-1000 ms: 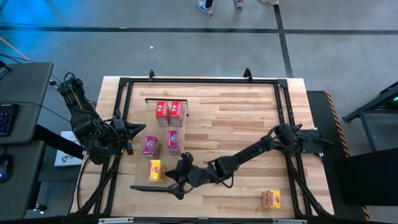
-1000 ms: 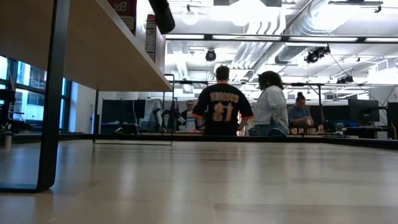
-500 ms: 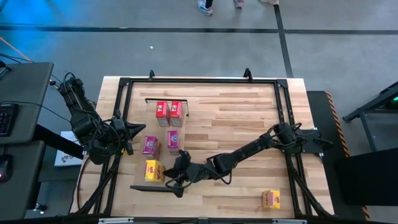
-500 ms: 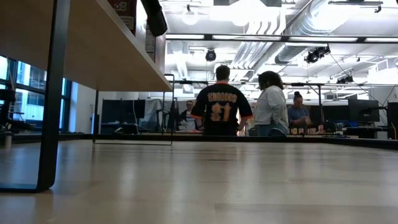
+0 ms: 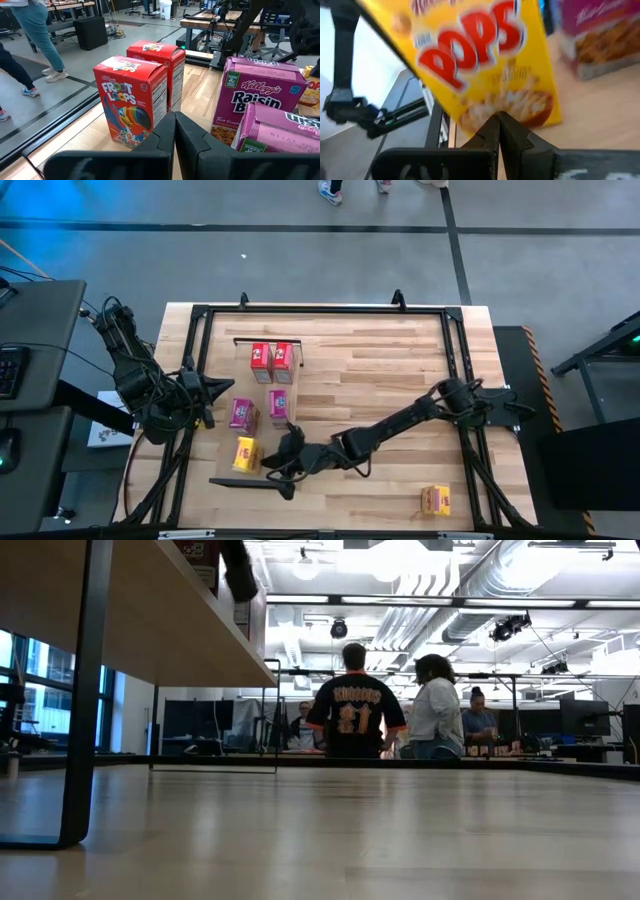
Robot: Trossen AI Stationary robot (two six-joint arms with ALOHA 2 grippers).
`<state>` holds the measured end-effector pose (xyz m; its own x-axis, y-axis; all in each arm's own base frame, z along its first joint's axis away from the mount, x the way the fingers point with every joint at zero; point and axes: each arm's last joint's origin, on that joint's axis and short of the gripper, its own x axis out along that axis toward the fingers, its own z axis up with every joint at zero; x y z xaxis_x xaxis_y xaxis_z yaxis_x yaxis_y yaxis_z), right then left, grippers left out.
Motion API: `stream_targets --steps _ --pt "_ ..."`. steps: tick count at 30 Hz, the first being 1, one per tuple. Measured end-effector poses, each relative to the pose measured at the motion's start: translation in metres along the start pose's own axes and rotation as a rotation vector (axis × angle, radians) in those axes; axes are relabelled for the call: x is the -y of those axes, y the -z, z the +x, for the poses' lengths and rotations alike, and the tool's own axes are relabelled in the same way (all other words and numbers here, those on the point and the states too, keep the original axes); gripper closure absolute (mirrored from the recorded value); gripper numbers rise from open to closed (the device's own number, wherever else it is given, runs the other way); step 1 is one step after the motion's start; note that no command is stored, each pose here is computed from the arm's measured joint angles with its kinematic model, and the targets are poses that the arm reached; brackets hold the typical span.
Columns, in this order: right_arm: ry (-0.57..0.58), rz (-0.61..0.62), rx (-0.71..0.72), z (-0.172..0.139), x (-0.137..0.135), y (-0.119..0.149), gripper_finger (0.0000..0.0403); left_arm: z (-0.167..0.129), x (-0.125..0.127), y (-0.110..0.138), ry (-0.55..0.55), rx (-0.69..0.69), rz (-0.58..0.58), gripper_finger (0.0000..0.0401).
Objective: Stack cereal on shelf
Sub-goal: Put the top yellow cereal box on the shelf
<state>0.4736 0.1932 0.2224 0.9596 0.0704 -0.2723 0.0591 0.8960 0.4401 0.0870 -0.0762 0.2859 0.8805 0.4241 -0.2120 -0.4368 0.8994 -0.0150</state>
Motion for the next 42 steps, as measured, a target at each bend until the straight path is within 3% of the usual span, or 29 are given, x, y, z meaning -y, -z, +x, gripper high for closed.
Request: stream_targets --steps 27,42 --pt "0.024 0.008 0.066 0.003 0.001 -0.013 0.0403 0.000 0.000 0.000 -0.002 0.003 0.000 0.0401" --pt "-0.038 0.054 0.089 0.007 -0.002 -0.009 0.0403 0.000 0.000 0.000 -0.005 0.007 0.000 0.0401"
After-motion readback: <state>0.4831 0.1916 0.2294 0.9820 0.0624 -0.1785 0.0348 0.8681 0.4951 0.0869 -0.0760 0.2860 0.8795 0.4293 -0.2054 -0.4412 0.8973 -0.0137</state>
